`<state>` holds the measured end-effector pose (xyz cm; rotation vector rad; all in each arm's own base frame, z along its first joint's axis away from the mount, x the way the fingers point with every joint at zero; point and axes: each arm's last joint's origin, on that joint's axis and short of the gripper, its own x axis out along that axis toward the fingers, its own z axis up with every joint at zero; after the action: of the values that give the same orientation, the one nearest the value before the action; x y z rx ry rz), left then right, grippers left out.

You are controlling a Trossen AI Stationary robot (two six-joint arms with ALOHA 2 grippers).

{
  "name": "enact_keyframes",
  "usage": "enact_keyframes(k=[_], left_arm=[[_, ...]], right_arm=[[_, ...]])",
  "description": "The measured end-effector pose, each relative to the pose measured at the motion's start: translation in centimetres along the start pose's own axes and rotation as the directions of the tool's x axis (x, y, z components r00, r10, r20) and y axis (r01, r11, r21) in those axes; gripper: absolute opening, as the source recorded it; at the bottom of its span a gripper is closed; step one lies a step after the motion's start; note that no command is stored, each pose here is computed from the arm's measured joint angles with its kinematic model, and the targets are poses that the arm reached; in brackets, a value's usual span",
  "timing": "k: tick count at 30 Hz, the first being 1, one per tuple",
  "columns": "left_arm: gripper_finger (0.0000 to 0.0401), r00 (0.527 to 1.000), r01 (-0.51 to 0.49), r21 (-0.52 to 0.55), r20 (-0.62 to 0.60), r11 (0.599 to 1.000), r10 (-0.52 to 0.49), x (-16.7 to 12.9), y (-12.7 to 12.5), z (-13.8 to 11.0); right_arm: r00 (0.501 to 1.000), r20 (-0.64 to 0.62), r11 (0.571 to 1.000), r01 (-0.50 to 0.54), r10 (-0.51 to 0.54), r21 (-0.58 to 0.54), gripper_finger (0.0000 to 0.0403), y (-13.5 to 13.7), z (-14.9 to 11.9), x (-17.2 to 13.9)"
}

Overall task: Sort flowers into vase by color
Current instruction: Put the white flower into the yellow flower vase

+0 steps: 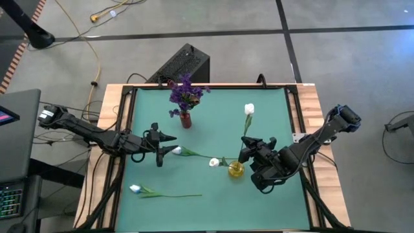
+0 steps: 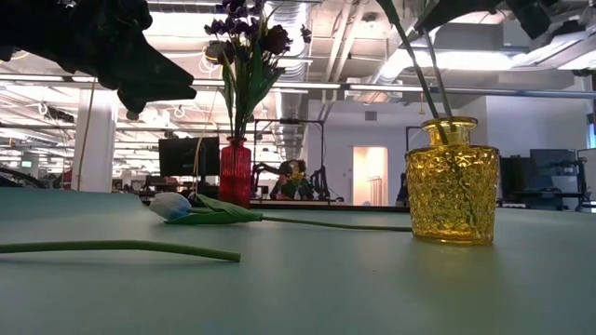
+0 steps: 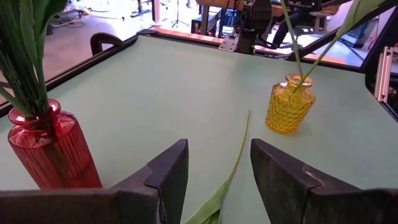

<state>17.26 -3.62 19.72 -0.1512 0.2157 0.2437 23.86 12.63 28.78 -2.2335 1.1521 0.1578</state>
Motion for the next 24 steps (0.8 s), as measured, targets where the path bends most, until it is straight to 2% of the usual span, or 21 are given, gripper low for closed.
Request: enact_keyframes(k=[15, 24], left_arm=[[0.0162, 1.000, 0.001, 0.007, -0.001, 1.000, -0.001, 0.00, -0.01, 0.00], [0.0162, 1.000, -0.001, 0.027, 0.000, 1.000, 0.001, 0.00, 0.00, 0.00]], right_arm=[[0.988, 0.147, 0.996, -0.060, 0.049, 0.067, 0.0039, -0.01, 0.03, 0.93], [0.986, 0.166, 0.990, -0.032, 0.009, 0.137, 0.0062, -0.61, 0.18, 0.86]])
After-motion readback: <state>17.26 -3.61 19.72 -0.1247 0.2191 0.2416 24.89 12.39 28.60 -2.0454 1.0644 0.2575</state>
